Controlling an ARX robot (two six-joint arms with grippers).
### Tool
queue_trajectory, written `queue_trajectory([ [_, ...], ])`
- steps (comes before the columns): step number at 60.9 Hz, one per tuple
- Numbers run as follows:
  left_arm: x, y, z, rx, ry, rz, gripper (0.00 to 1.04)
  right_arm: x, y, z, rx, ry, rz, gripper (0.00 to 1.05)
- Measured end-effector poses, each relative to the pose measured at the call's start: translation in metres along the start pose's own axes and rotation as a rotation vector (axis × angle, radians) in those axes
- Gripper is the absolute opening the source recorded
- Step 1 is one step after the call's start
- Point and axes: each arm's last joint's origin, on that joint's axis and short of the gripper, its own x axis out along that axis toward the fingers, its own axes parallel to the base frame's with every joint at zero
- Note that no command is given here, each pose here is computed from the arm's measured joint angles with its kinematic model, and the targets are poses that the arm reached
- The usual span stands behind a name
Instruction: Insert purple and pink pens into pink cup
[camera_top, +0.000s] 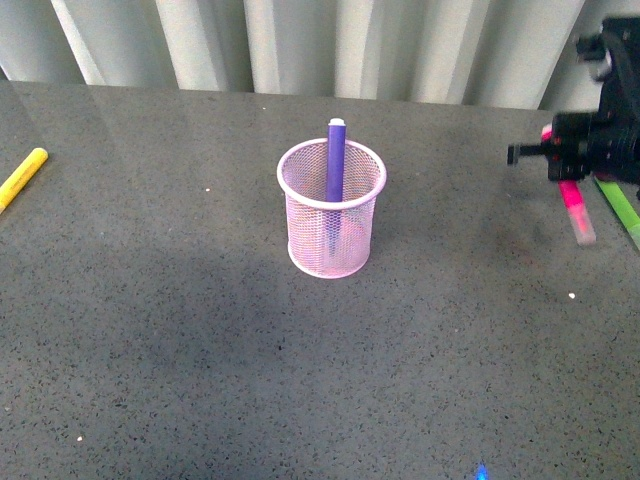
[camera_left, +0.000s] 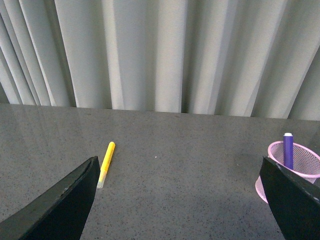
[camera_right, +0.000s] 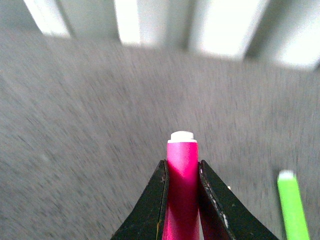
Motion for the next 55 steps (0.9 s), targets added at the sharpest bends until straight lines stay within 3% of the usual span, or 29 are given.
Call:
queue_trajectory([
  [6, 0.000, 0.000, 0.000, 0.000, 0.000, 0.000, 0.98, -0.014, 0.020, 0.027, -0.071, -0.177, 0.067, 0.12],
  [11, 0.000, 0.000, 0.000, 0.000, 0.000, 0.000, 0.98, -0.033, 0.055, 0.048, -0.172, -0.356, 0.174, 0.12],
  [27, 0.000, 0.000, 0.000, 0.000, 0.000, 0.000, 0.98, -0.062, 0.148, 0.039, -0.291, -0.600, 0.390, 0.12],
  [38, 0.000, 0.000, 0.000, 0.000, 0.000, 0.000, 0.98, -0.061, 0.168, 0.026, -0.299, -0.611, 0.427, 0.12],
  [55, 0.000, 0.000, 0.000, 0.000, 0.000, 0.000, 0.98, -0.040, 0.172, 0.020, -0.276, -0.596, 0.438, 0.12],
])
